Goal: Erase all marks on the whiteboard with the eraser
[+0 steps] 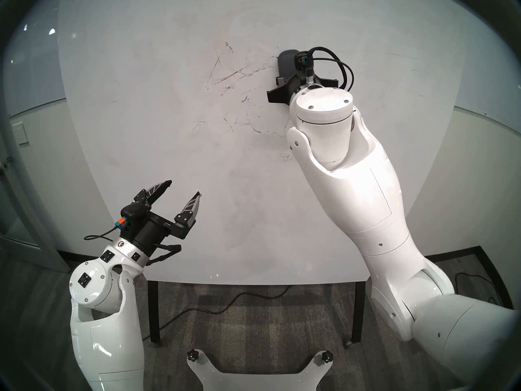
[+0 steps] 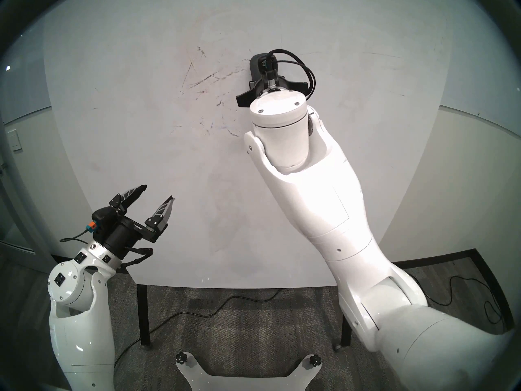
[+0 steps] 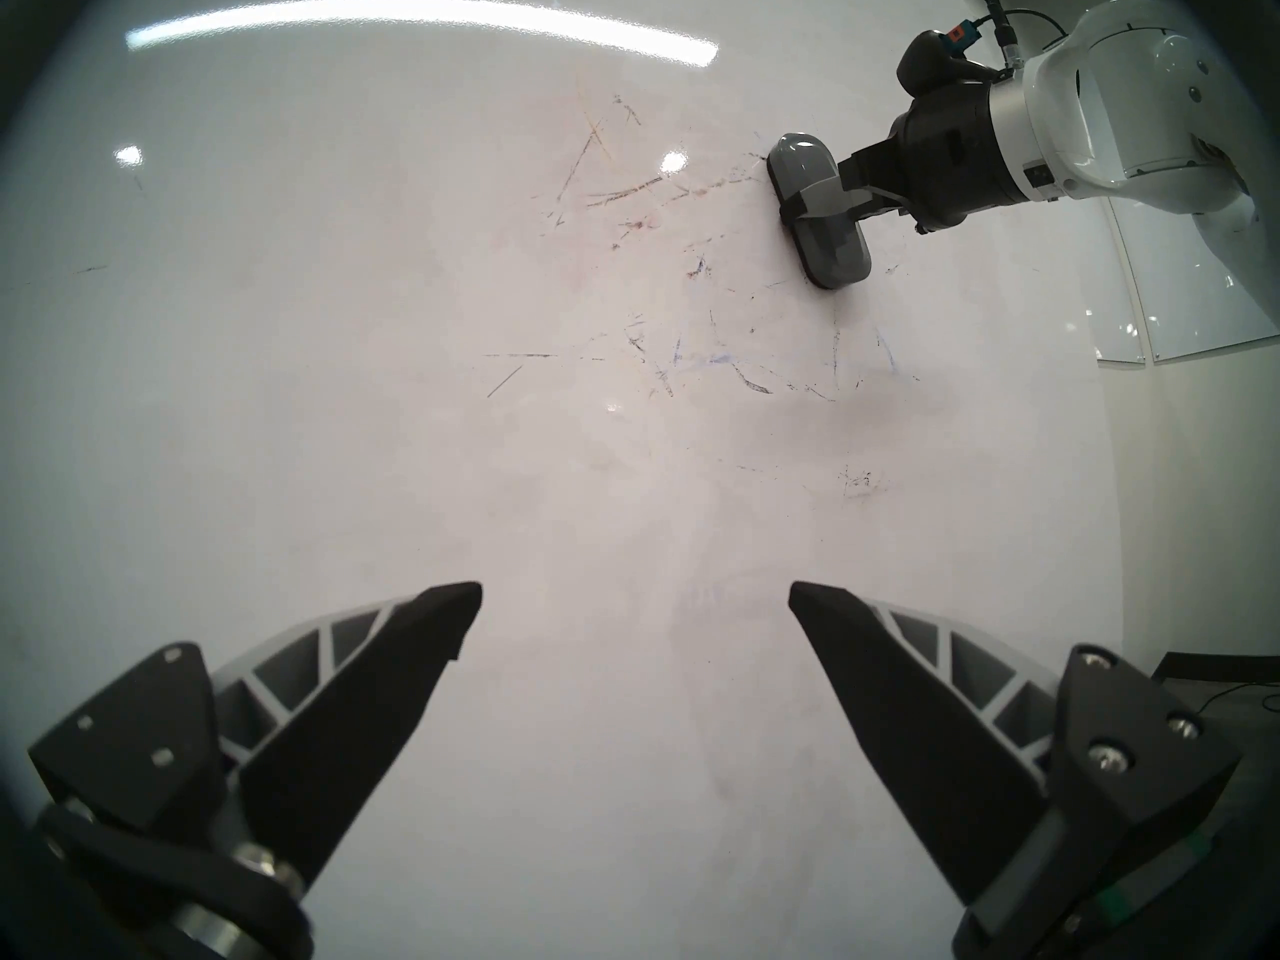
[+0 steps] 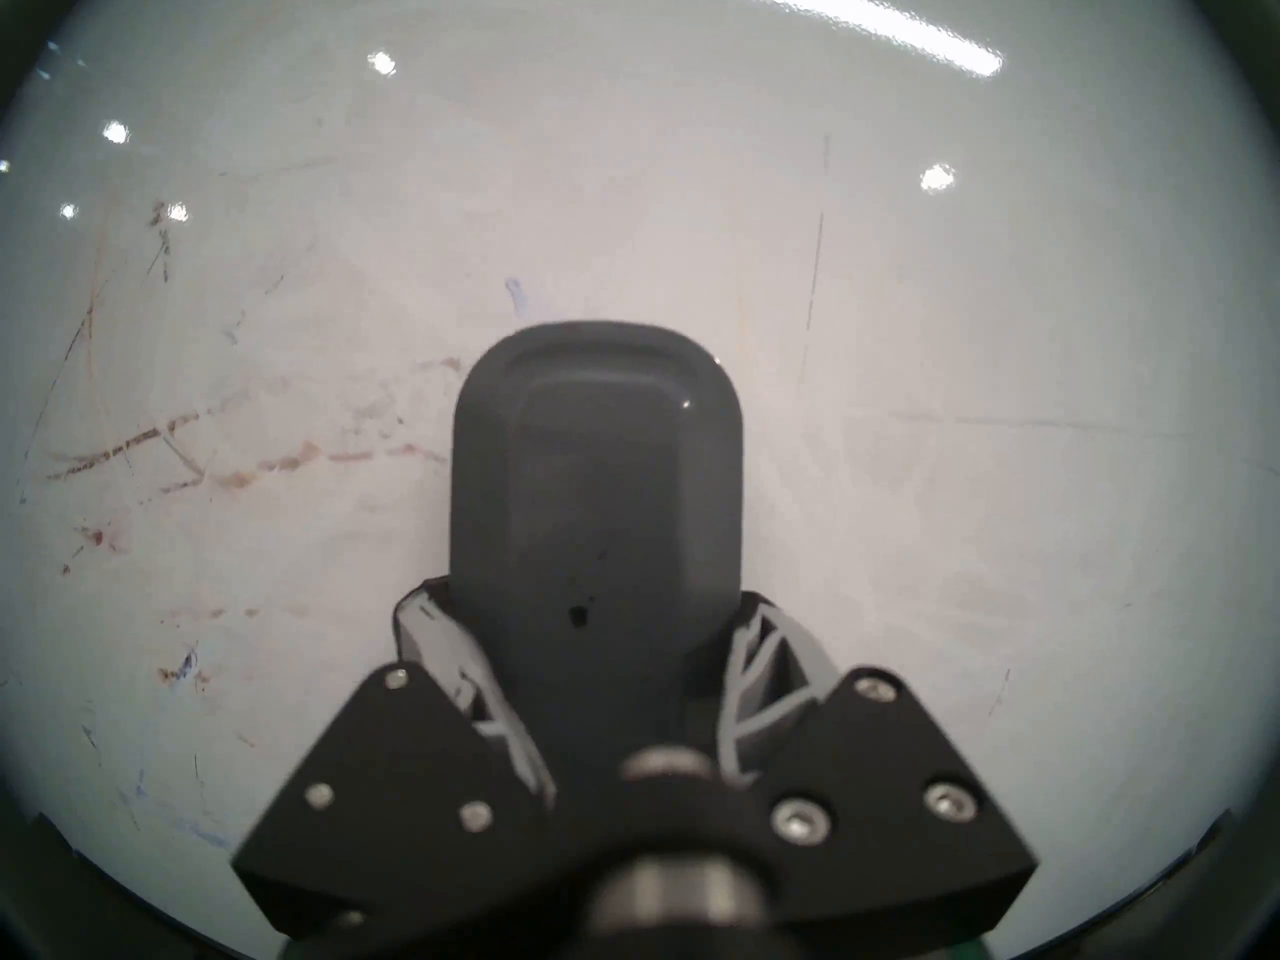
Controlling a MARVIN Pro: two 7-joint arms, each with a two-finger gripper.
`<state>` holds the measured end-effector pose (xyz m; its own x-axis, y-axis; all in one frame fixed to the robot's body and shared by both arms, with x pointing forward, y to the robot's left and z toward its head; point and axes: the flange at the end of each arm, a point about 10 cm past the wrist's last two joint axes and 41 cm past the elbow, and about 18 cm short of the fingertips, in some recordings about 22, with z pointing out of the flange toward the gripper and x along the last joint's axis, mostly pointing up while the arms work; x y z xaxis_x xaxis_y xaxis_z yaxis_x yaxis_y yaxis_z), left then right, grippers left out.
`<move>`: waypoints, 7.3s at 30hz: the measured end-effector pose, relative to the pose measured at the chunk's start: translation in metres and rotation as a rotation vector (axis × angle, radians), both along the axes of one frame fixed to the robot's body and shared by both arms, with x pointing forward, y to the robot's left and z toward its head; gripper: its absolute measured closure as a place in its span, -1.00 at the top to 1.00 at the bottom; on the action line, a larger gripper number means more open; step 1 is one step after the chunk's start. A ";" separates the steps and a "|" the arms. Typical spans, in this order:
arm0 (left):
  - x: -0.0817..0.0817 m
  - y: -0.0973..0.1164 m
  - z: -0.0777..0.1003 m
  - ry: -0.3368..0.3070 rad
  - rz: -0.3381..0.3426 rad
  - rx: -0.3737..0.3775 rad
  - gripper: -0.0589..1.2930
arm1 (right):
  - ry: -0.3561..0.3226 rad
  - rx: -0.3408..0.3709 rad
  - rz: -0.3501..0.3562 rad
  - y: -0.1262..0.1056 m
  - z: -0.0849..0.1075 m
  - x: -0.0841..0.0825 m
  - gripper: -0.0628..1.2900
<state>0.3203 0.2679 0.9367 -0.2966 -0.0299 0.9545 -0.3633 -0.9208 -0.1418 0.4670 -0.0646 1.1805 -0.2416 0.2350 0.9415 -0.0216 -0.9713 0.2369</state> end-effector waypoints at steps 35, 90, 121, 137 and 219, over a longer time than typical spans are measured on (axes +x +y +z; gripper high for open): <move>0.000 0.000 0.000 -0.001 0.000 0.000 0.88 | -0.032 0.009 -0.011 0.003 0.013 0.003 -0.50; 0.000 0.000 0.000 0.000 0.000 0.000 0.88 | 0.152 0.078 -0.110 -0.039 -0.089 0.003 -0.50; 0.000 0.000 0.000 -0.001 0.000 0.000 0.88 | 0.220 0.123 -0.143 -0.055 -0.124 0.005 -0.50; 0.000 0.000 0.000 0.000 0.000 0.000 0.88 | 0.232 0.122 -0.198 -0.081 -0.134 0.008 -0.60; 0.000 0.000 0.000 -0.001 0.000 0.000 0.89 | 0.277 0.203 -0.368 -0.174 -0.139 -0.040 0.97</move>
